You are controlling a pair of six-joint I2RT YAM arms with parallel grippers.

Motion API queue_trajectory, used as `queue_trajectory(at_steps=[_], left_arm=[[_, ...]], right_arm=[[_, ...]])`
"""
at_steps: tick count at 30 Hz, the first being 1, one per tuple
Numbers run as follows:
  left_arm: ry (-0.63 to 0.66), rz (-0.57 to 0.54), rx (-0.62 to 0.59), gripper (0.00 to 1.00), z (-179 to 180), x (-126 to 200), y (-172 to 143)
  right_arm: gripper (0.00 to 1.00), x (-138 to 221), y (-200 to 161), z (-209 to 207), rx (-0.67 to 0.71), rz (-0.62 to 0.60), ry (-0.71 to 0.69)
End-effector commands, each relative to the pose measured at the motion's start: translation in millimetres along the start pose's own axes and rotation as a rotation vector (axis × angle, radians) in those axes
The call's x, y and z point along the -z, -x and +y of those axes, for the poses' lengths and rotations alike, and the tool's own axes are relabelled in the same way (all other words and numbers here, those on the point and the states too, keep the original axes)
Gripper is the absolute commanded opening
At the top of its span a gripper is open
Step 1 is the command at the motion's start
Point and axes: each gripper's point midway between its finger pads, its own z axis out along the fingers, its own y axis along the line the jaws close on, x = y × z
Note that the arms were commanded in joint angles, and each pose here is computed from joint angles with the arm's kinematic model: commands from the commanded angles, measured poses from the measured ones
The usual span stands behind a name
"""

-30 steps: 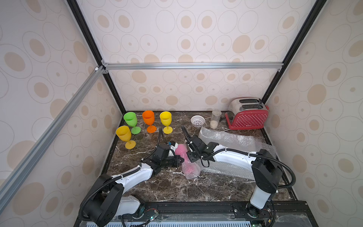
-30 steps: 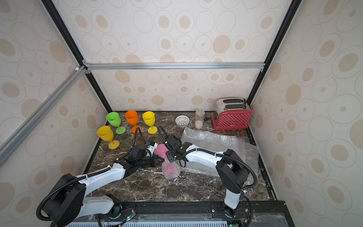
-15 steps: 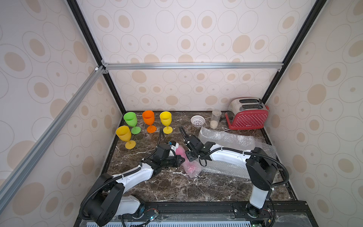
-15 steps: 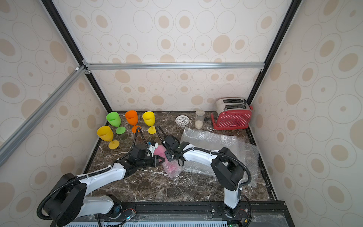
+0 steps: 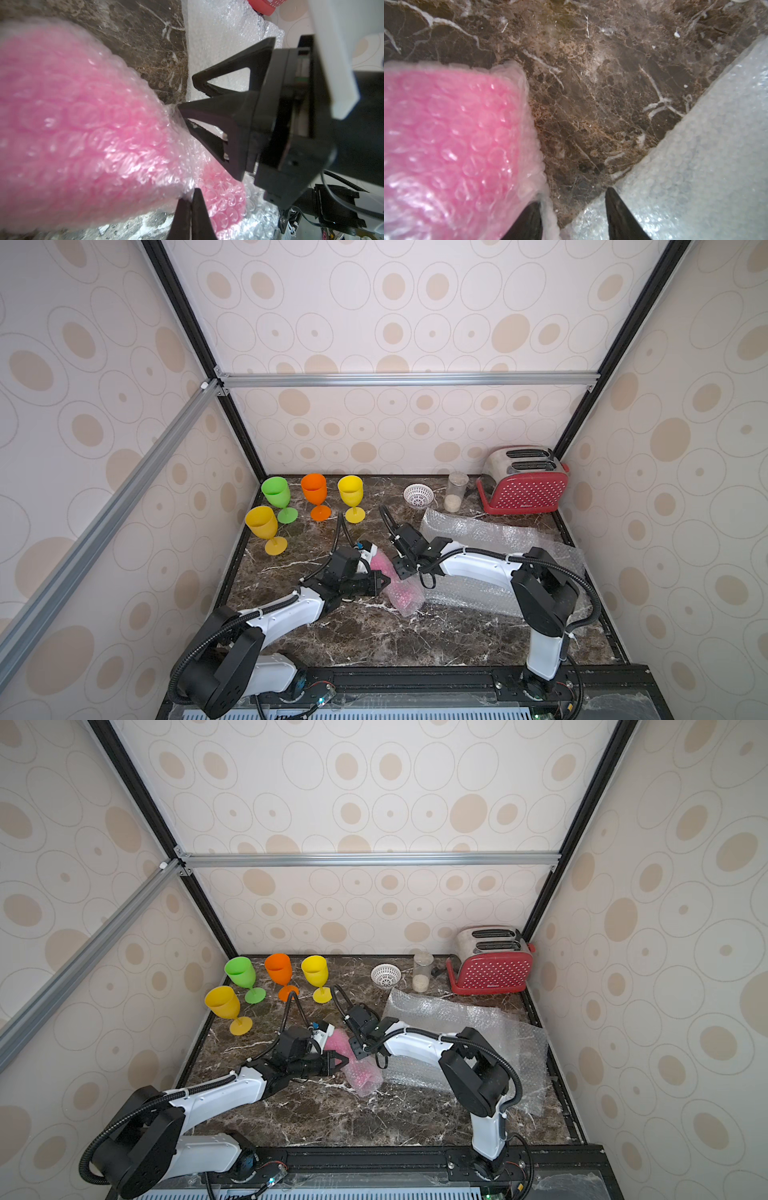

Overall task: Unpack wine glasses from bubble wrap
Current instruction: Unwrap the bubble wrap at the center of the board.

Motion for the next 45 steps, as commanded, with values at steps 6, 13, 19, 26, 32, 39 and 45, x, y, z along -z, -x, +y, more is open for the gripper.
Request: queue_trajectory(at_steps=[6,13,19,26,32,39,45], left_arm=[[-0.032,-0.009,-0.023,0.00,-8,5,-2],[-0.010,-0.019,-0.022,0.00,-4,11,-7],[0.000,-0.020,-0.015,0.00,0,14,-11],[0.041,-0.029,-0.014,0.00,8,14,-10],[0.062,-0.026,-0.019,0.00,12,15,-10],[0.064,-0.030,-0.022,0.00,12,17,-10],[0.066,-0.028,-0.019,0.00,14,18,-12]], right_arm=[[0.46,-8,9,-7,-0.039,-0.012,-0.014],[0.46,-11,6,-14,-0.072,0.007,-0.008],[0.46,-8,2,-17,-0.077,0.020,-0.005],[0.50,8,3,-12,-0.095,0.004,0.056],[0.56,39,10,-7,-0.101,-0.022,0.149],[0.56,61,0,-7,-0.073,-0.003,0.206],[0.54,47,-19,-7,-0.082,0.066,0.242]])
